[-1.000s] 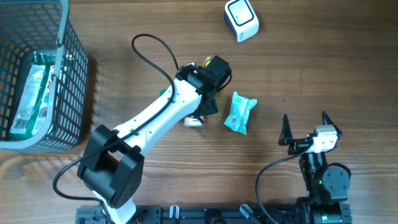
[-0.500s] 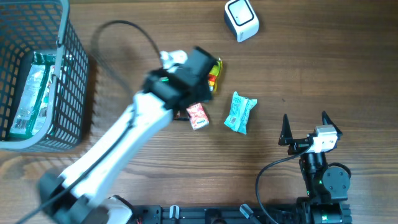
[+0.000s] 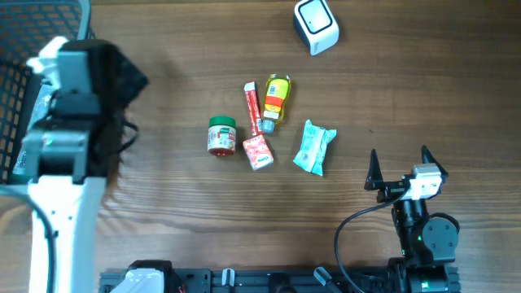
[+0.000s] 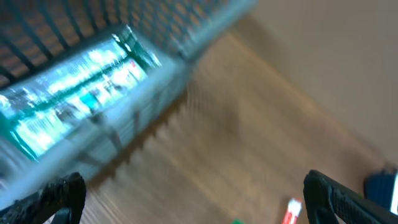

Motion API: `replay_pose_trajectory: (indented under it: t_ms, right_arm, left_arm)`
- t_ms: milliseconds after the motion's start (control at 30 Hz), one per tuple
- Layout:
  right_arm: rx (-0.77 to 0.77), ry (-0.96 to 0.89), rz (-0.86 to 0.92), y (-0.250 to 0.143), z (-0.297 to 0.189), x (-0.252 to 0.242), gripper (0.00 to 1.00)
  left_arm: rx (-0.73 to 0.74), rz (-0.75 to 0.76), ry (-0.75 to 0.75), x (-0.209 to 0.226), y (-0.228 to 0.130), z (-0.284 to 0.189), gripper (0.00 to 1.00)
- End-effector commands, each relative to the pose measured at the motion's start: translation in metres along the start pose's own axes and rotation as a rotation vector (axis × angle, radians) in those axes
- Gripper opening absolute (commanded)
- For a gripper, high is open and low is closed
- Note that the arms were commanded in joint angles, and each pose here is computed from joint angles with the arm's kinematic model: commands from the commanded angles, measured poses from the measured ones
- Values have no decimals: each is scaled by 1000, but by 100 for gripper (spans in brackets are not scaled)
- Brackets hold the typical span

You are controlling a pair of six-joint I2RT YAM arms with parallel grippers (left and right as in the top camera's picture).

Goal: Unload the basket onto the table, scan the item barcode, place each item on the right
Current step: 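Release the red pouch and move the left gripper back to the basket, then grasp the green 3M Comfort Grip gloves pack in the basket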

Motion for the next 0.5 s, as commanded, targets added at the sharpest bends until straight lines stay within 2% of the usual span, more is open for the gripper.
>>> replay_pose_trajectory:
  t_ms: [0,233,467]
  right_arm:
    - [-7,-23,-18,1,0,-2,100]
    - [-7,-23,-18,1,0,-2,100]
    - [-7,-23,-18,1,0,-2,100]
  left_arm:
    - [-94,26,14,17,24,-17,100]
    - [-184,29,25,25,51,-23,100]
    - [-166,104,131,48,70,15,99]
Point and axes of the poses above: each gripper's point midway between its finger pads, its own z axis out along the fingers, its own x axis along the line the jaws close on, y = z × x, the point moved 8 cm from there along -z, back along the fingers, and after that the axes turned 2 degrees about -z, right-handed, at the moved point
